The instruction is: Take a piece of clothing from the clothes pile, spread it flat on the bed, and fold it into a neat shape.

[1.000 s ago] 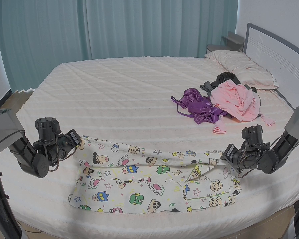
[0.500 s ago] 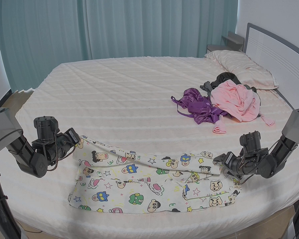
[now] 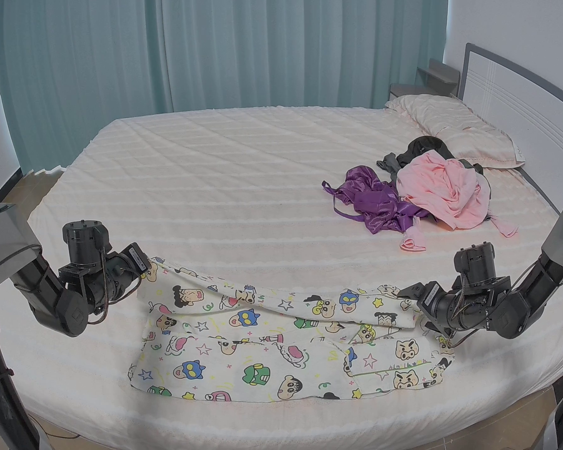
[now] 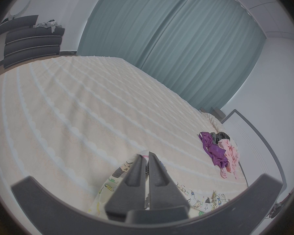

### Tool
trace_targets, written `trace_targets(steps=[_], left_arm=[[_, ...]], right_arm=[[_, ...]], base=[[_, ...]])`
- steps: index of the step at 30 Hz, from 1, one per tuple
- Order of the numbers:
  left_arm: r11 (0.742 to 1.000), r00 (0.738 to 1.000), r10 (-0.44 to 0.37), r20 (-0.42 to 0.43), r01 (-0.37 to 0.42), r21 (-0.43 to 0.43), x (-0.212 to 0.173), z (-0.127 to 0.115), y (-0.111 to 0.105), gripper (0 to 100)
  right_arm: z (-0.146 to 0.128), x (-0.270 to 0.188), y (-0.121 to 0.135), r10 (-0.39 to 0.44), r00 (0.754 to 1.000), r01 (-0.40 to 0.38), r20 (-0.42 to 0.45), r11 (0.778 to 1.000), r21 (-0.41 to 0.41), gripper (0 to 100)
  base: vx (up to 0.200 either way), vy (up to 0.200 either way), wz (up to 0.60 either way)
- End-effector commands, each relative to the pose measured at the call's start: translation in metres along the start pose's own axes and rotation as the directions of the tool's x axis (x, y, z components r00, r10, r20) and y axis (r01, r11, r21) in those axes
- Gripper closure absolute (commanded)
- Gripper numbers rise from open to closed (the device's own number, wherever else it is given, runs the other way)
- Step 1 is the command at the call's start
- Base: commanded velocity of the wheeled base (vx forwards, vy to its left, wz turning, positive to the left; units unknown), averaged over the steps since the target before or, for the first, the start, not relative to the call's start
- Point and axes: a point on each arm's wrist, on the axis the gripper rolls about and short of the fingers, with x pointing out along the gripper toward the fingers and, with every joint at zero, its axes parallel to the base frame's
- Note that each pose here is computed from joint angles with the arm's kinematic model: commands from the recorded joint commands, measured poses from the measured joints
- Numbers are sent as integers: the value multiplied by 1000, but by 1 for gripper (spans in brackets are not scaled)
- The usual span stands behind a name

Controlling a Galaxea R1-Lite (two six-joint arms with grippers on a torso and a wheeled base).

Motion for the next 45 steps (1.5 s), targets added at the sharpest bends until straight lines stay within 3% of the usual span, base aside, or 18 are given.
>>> trace_targets(steps=[1,27,28,36,45], left_arm=[[1000,1000,-3,4,3,0,-1,1,-1,100],[1000,1000,-4,0,4,4,-4,-1,-3,100],[1000,1000,-3,-2,3,4,-4,-1,-2,100],[1000,1000,-6,2,6,8,-5,0,-3,100],[1000,1000,-9,9,9,18,-1,3,-6,100]], right_arm=[[-11,4,3,2,999,-3,-35,1000,-21,0],[-8,26,12,38,999,-39,-17,999,-29,0],[-8,28,11,33,999,-33,-18,999,-26,100],[-6,24,10,32,999,-32,-11,999,-24,100],[20,6,15,78,994,-79,73,997,7,100]], base=[[0,0,0],[0,0,0],[0,0,0],[0,0,0],[0,0,0]])
